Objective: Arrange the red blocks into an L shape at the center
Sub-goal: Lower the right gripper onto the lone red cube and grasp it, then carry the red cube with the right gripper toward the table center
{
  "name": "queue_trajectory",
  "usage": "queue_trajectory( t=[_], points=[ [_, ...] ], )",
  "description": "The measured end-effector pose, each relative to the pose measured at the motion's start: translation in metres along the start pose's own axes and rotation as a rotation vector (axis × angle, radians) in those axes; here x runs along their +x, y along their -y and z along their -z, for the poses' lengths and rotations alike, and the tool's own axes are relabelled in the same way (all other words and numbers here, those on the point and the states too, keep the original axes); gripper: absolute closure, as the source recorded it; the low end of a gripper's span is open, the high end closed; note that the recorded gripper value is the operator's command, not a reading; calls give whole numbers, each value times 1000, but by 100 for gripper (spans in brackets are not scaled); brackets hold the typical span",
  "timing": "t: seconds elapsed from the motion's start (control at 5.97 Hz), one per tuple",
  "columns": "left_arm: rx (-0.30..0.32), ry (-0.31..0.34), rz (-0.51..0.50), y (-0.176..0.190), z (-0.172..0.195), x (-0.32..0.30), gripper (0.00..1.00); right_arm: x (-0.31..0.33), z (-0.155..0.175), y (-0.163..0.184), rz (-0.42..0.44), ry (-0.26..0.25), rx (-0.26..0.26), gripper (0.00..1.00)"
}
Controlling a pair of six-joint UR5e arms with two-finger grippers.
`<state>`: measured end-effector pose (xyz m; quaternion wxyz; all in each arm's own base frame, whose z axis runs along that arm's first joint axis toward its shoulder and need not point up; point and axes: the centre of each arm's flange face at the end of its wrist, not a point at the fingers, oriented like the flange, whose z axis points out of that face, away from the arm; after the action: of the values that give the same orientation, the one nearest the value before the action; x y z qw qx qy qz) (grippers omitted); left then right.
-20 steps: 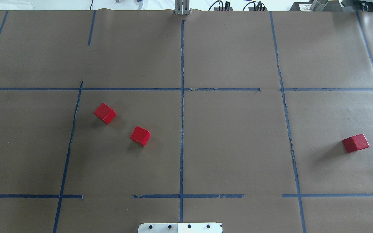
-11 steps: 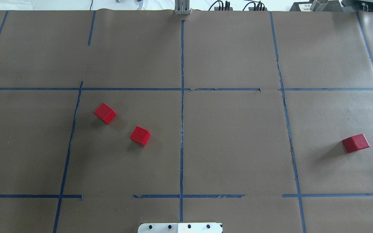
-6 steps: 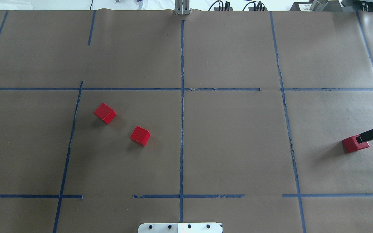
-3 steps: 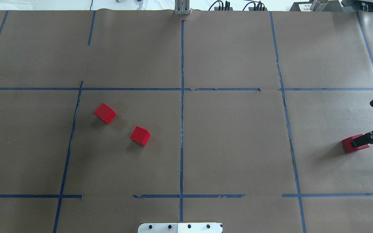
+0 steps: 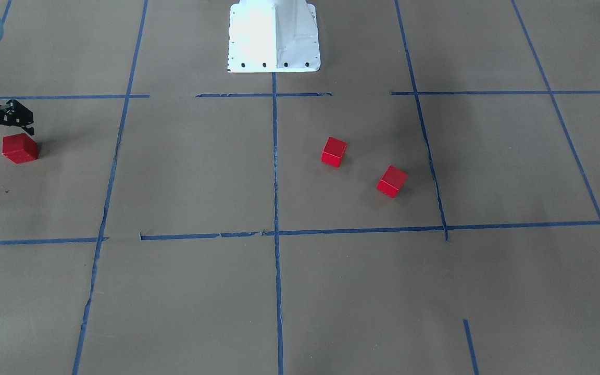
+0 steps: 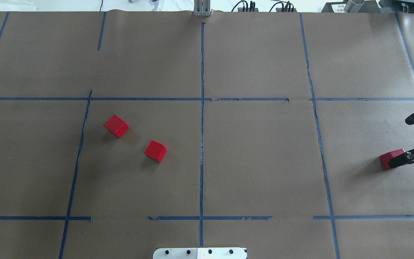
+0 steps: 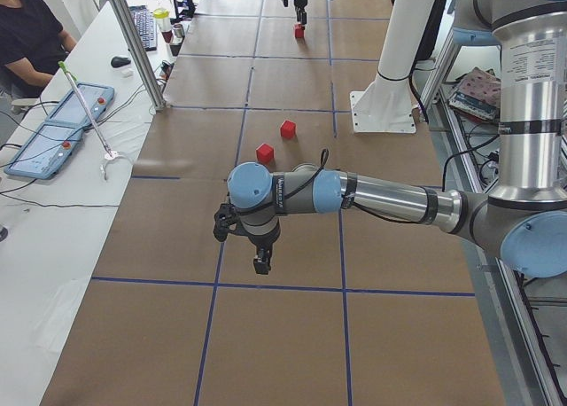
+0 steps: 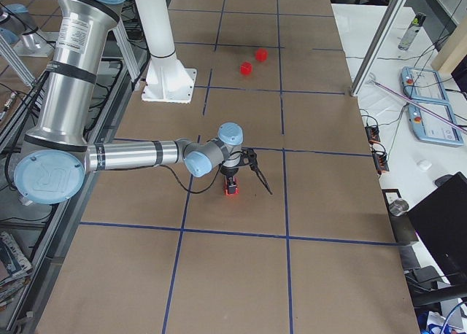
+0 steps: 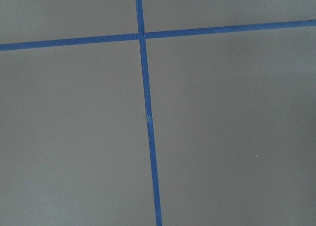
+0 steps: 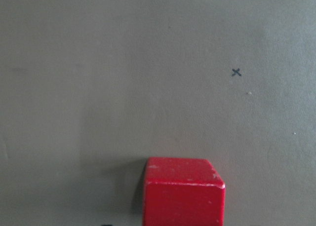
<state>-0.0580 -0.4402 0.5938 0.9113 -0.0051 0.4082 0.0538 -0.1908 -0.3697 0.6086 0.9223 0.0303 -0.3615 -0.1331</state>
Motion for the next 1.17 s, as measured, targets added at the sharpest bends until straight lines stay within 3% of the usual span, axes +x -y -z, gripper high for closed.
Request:
queue_trajectory(
  t=[0.17, 0.34, 0.5, 0.84, 1.17],
  points=[
    [2, 0, -1, 0, 1, 1, 0, 1, -9, 4, -1, -4, -9, 12],
    [3, -1, -2, 0, 2, 2, 0, 3, -16, 8, -2, -6, -18, 65],
    [5, -1, -4, 1, 2, 2, 0, 3, -19, 10, -3, -7, -22, 97],
    [7, -1, -7, 1, 3, 3, 0, -7, -14, 12, -11, 11, -18, 100],
    [9, -1, -9, 1, 4, 5, 0, -69, 17, 27, 26, 88, 28, 100]
  ],
)
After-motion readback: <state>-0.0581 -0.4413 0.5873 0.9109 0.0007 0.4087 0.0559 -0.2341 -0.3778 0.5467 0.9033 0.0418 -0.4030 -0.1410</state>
